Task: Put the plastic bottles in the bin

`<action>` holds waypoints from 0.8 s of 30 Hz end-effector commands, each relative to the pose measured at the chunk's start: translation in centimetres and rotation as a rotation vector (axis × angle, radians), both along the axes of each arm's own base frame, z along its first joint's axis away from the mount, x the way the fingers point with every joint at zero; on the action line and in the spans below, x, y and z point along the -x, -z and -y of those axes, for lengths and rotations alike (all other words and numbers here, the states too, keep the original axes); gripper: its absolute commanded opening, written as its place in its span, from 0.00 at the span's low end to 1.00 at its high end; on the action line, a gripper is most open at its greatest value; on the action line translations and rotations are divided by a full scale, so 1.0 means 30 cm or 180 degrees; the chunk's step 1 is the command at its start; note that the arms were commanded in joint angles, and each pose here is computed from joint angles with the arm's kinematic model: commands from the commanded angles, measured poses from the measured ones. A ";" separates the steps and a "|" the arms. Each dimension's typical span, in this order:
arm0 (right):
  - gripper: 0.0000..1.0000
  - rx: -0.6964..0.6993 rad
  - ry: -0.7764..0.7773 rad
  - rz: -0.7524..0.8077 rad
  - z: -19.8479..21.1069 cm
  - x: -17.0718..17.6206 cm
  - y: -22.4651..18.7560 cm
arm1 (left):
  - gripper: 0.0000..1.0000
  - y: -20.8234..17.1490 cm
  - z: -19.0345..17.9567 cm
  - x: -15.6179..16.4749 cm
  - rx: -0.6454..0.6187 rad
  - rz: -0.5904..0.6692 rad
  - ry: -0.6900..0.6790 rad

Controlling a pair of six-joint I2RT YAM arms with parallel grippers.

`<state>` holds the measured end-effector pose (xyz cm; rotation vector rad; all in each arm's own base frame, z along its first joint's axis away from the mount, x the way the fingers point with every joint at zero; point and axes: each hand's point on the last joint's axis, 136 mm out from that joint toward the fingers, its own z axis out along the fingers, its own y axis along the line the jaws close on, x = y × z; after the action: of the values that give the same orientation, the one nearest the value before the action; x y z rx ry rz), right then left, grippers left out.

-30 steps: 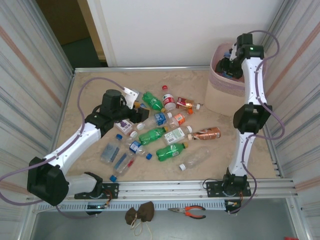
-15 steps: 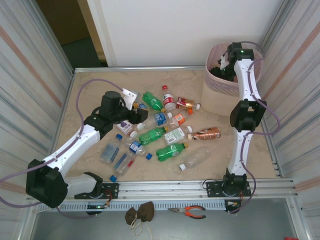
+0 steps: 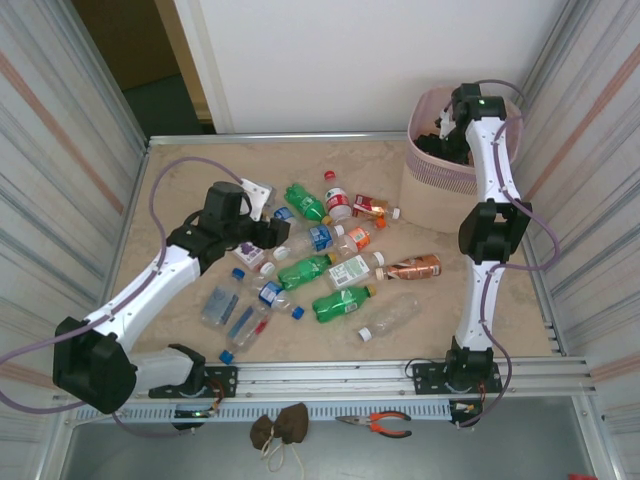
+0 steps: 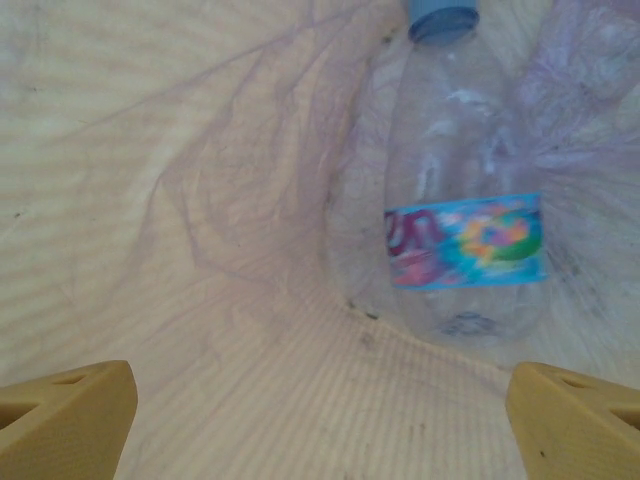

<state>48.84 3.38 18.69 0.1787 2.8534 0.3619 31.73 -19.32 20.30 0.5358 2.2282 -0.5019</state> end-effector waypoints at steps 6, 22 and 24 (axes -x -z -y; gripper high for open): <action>0.94 0.0106 0.0079 0.0476 0.017 0.059 -0.242 | 0.69 0.101 -0.120 0.123 -0.0683 -0.0664 -0.0055; 0.92 0.0231 0.0146 0.0950 0.036 0.153 -0.433 | 0.70 0.257 -0.355 0.212 -0.1670 -0.1534 -0.0041; 0.92 0.0244 0.0143 0.0971 0.038 0.160 -0.442 | 0.70 0.276 -0.363 0.208 -0.1727 -0.1583 -0.0007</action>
<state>44.64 2.35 30.68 0.1465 2.5866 0.2701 25.78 -8.94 11.79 0.6820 2.8407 -0.0374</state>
